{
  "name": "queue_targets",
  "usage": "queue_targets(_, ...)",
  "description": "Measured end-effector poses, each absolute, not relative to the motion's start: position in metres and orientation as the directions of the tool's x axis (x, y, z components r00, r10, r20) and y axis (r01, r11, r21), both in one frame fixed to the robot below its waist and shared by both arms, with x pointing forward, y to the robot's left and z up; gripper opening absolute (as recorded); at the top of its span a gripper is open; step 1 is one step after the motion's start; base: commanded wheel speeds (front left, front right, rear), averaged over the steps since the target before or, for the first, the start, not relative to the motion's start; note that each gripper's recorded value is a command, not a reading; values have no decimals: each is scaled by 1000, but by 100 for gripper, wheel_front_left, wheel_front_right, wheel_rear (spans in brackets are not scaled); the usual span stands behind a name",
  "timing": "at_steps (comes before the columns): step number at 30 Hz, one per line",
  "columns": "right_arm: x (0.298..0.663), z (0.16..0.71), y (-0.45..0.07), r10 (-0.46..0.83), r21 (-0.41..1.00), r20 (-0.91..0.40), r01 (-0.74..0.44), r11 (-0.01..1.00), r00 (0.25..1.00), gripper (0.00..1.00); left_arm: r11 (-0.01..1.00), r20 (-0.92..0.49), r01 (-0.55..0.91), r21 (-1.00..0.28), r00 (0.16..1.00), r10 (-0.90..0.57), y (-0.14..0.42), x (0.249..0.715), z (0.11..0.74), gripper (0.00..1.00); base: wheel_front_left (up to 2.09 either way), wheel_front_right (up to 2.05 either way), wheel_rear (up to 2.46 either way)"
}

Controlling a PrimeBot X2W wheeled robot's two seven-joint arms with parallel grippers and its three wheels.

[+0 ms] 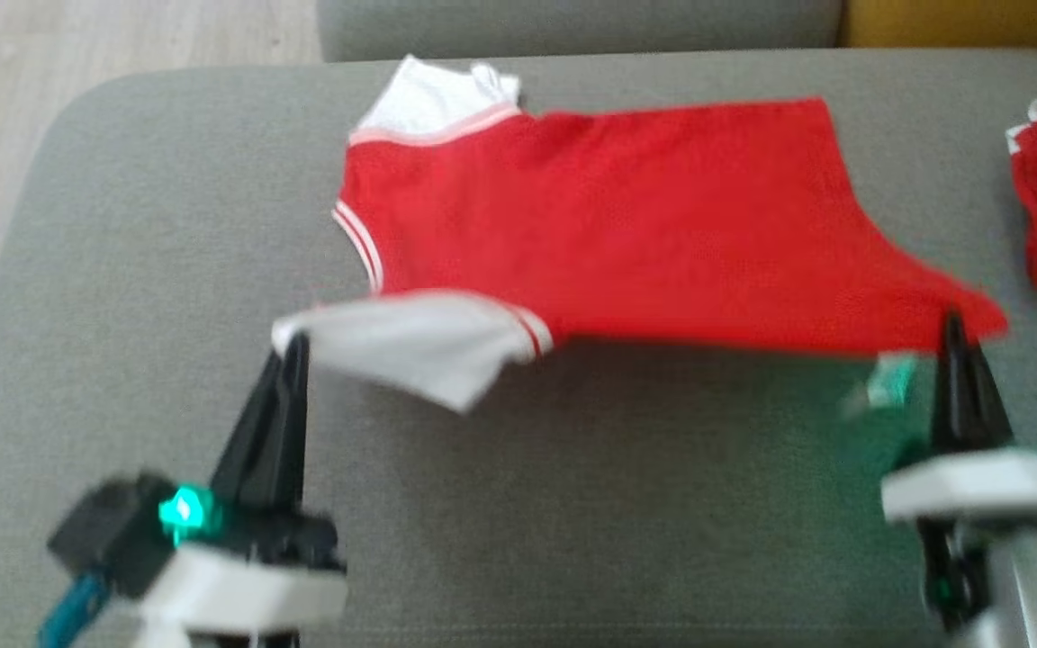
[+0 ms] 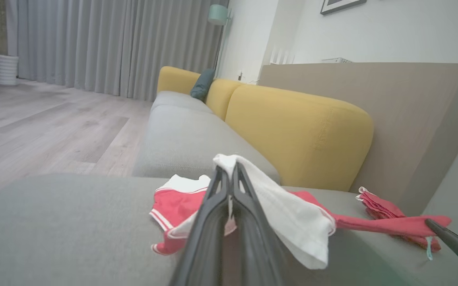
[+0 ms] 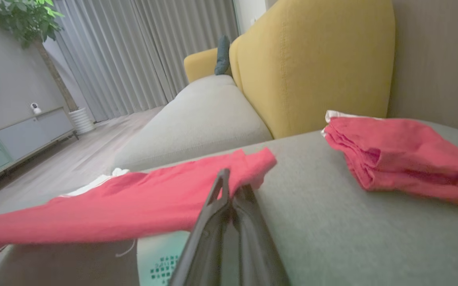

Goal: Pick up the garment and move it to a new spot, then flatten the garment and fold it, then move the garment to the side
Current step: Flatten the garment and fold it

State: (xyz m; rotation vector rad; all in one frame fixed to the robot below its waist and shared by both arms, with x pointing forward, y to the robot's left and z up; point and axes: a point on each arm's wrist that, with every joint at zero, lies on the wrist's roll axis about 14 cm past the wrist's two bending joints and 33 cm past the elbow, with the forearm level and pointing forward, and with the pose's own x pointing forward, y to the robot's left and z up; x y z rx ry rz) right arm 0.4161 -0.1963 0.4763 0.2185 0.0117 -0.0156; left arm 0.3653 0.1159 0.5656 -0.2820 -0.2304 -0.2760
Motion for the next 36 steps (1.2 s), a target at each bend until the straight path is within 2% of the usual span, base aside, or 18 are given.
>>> queue_targets(8,352,442,-207,-42,252,-166,83,964,985,0,911,83,202,-360,979,-184,117,321,518,0,0,0,0)
queue_targets(18,339,411,-202,-28,268,-278,106,958,960,0,898,-35,207,-389,970,-239,104,328,476,0,0,0,0)
queue_targets(28,357,403,-197,-26,292,-275,109,950,961,0,901,-6,259,-349,960,-278,96,368,476,0,0,0,0)
queue_targets(36,401,410,-195,-26,305,-227,97,947,974,0,918,-23,293,-267,950,-310,96,414,469,0,0,0,0)
